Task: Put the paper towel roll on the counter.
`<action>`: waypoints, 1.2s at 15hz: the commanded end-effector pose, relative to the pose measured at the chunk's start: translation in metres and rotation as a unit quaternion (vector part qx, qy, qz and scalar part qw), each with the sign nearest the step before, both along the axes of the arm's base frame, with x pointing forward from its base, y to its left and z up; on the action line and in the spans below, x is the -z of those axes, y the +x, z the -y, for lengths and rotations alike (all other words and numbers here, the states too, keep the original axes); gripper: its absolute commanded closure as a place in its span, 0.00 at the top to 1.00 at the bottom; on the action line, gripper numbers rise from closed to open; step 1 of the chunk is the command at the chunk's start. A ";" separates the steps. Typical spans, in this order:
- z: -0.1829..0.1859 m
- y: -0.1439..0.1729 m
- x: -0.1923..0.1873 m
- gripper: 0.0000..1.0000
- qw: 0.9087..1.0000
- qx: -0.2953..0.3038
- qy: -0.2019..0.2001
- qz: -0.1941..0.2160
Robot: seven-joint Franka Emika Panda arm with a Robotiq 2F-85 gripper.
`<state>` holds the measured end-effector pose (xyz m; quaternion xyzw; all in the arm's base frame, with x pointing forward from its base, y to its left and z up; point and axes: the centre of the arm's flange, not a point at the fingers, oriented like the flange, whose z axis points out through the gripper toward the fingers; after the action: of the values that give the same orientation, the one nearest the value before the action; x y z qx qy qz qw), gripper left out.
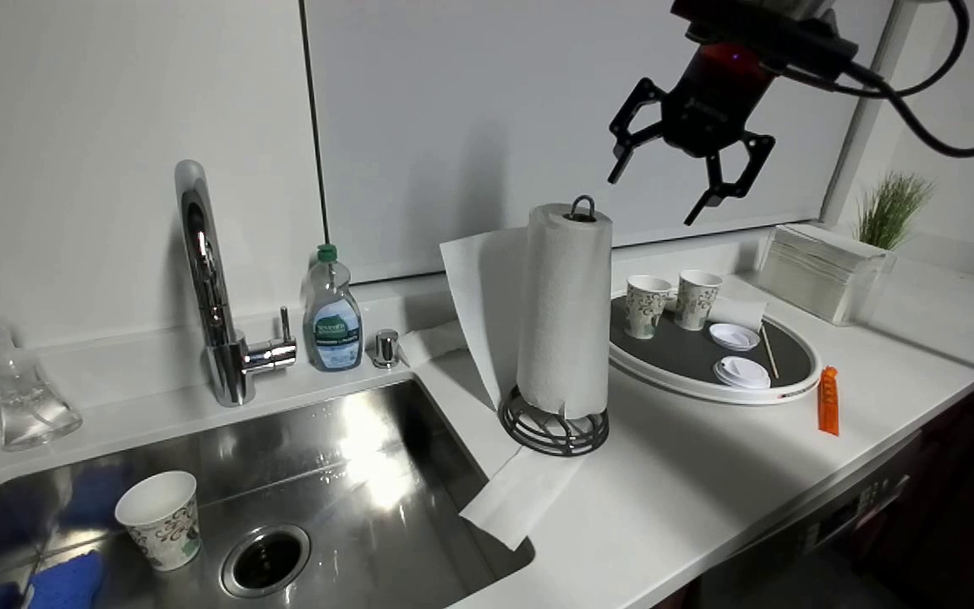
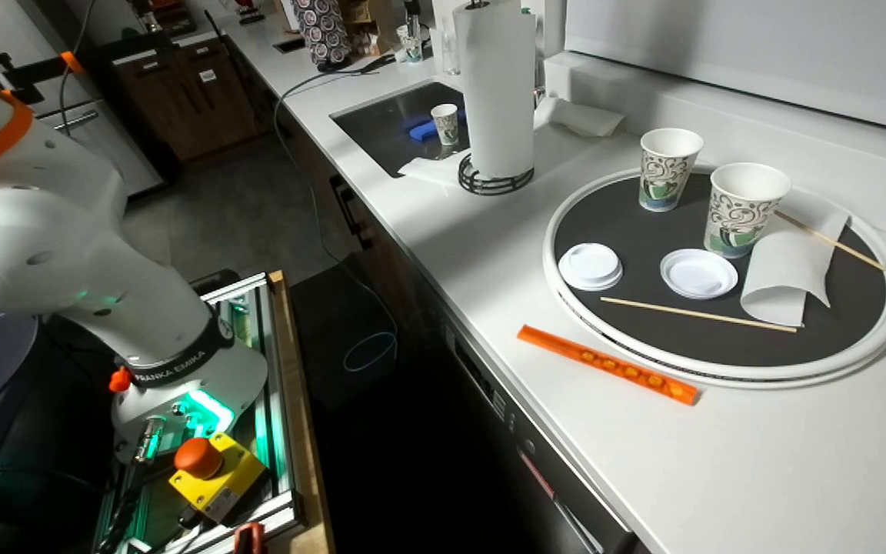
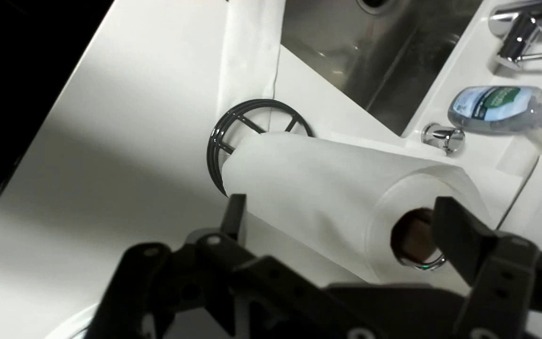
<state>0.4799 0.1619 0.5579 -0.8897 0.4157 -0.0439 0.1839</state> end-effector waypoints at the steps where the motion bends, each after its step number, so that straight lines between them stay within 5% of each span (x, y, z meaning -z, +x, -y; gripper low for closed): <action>1: -0.013 -0.015 0.025 1.00 0.995 0.099 -0.006 0.007; 3: -0.006 -0.022 0.020 1.00 0.989 0.149 0.012 0.002; 4: -0.011 -0.006 0.022 1.00 0.995 0.100 0.005 -0.001; 9: -0.009 -0.005 0.025 1.00 0.990 0.140 0.016 -0.005; 18: -0.026 0.019 0.036 1.00 0.985 0.171 -0.025 0.025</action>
<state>0.4889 0.1726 0.5214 -0.8130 0.5501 -0.0896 0.1686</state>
